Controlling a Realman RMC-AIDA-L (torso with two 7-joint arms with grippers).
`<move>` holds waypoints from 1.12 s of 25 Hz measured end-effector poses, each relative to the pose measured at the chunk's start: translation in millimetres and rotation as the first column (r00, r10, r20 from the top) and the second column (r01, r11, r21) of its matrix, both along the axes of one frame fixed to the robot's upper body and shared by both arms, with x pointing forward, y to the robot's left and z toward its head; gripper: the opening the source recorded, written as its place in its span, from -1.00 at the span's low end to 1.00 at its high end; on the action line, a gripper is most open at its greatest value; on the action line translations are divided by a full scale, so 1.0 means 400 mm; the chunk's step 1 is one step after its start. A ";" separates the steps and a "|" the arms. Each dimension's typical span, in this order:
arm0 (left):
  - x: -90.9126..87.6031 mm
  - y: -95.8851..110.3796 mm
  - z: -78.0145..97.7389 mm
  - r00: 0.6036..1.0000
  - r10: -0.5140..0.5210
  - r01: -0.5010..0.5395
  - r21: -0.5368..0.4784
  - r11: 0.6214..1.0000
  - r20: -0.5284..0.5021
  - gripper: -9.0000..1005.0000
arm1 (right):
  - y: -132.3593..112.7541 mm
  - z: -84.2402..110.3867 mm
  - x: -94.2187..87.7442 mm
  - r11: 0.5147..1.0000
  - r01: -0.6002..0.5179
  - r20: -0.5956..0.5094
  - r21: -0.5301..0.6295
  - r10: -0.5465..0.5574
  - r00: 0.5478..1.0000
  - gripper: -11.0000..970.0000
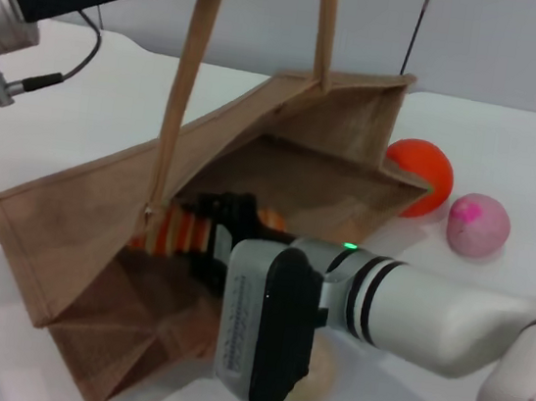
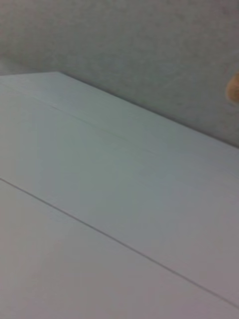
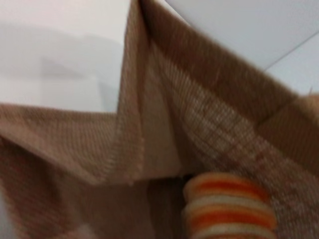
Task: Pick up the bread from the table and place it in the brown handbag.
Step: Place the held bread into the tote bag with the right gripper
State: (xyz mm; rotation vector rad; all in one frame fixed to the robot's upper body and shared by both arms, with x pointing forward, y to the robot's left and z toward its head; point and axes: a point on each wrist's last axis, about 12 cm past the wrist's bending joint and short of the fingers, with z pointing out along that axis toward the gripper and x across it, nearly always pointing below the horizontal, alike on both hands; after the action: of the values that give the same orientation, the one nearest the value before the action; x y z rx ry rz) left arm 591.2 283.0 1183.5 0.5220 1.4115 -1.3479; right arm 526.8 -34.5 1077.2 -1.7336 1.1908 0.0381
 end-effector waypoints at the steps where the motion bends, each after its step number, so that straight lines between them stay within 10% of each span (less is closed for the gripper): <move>1: 0.001 -0.003 0.001 1.000 -0.006 0.006 -0.006 1.000 -0.003 -0.58 | -0.003 -0.006 0.009 1.000 0.009 0.007 0.005 -0.010 1.000 -0.08; 17: -0.012 0.035 -0.003 1.000 -0.005 0.004 -0.102 0.995 -0.011 -0.56 | -0.034 -0.038 0.030 0.992 0.064 0.068 0.110 -0.071 0.995 -0.04; 28: -0.050 0.116 -0.027 0.991 0.131 -0.130 -0.144 0.981 -0.007 -0.55 | -0.040 -0.013 -0.015 0.972 0.073 0.079 0.223 -0.093 0.993 0.75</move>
State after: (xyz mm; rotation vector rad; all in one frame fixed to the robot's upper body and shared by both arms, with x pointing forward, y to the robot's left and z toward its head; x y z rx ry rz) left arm 571.2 329.3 1172.6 0.3301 1.3116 -1.3304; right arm 520.7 -50.5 1071.9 -1.4764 1.1475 0.0400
